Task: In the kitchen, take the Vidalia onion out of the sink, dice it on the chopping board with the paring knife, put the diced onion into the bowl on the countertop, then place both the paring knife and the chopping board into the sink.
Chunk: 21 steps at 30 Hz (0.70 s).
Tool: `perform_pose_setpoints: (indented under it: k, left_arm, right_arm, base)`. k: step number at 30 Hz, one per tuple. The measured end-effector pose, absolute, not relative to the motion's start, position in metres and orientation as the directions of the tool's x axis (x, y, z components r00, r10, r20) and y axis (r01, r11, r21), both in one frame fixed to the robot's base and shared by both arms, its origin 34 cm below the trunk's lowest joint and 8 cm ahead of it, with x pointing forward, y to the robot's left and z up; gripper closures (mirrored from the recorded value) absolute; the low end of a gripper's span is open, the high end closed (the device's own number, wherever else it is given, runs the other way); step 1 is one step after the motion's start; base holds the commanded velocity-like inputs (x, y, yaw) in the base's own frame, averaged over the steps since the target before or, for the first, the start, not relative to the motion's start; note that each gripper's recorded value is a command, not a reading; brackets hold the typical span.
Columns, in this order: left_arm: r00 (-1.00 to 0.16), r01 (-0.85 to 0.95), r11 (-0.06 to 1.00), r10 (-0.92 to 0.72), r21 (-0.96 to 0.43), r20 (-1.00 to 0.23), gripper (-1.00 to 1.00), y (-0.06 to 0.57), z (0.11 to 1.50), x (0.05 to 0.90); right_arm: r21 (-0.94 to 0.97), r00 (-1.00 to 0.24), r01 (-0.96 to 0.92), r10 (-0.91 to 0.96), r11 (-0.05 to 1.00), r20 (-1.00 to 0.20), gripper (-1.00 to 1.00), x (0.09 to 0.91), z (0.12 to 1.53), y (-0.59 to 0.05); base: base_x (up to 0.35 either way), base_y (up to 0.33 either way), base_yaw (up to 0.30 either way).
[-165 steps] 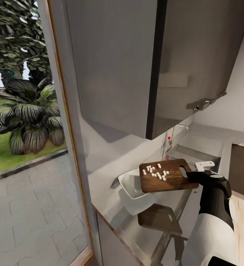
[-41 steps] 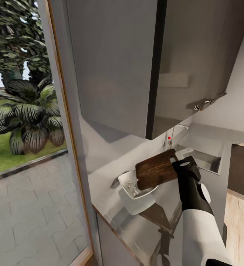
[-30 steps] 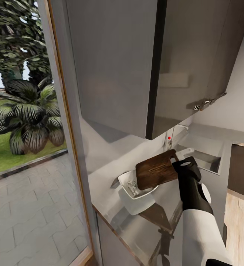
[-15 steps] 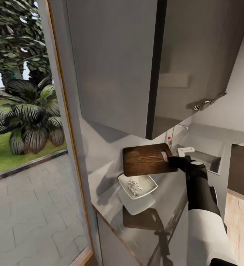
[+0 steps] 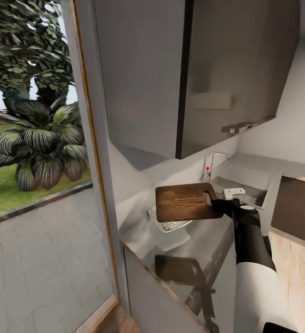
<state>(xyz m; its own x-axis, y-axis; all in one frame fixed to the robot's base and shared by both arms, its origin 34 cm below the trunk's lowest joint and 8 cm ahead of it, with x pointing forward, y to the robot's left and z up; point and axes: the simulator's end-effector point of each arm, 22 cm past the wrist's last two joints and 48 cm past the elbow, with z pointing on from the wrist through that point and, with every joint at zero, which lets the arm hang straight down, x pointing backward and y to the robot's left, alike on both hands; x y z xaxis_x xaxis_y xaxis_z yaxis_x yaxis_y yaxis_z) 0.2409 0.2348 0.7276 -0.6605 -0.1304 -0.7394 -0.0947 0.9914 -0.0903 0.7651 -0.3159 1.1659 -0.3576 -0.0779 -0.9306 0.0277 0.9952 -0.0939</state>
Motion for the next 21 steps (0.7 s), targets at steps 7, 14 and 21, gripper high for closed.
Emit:
perform_pose_setpoints:
  k: [7,14,21]
  left_arm:
    - [-0.66,-0.095,0.991,-0.13,-0.09,-0.74,-1.0,0.2349,0.7277,0.2411]
    - [-0.66,-0.093,0.991,-0.13,-0.091,-0.74,-1.0,0.2339,0.7279,0.2413]
    - [-0.66,-0.093,0.991,-0.13,-0.091,-0.74,-1.0,0.2336,0.7279,0.2412]
  right_arm:
    - [-0.096,-0.357,0.028,-0.079,0.995,-0.931,1.0,0.7651,1.1651,-0.3159]
    - [-0.098,-0.357,0.029,-0.081,0.995,-0.931,1.0,0.7651,1.1651,-0.3163]
    - [-0.099,-0.356,0.028,-0.082,0.995,-0.931,1.0,0.7655,1.166,-0.3158]
  base:
    - [-0.344,-0.037,0.0]
    - [-0.305,-0.179,0.01]
    - [-0.27,-0.206,0.189]
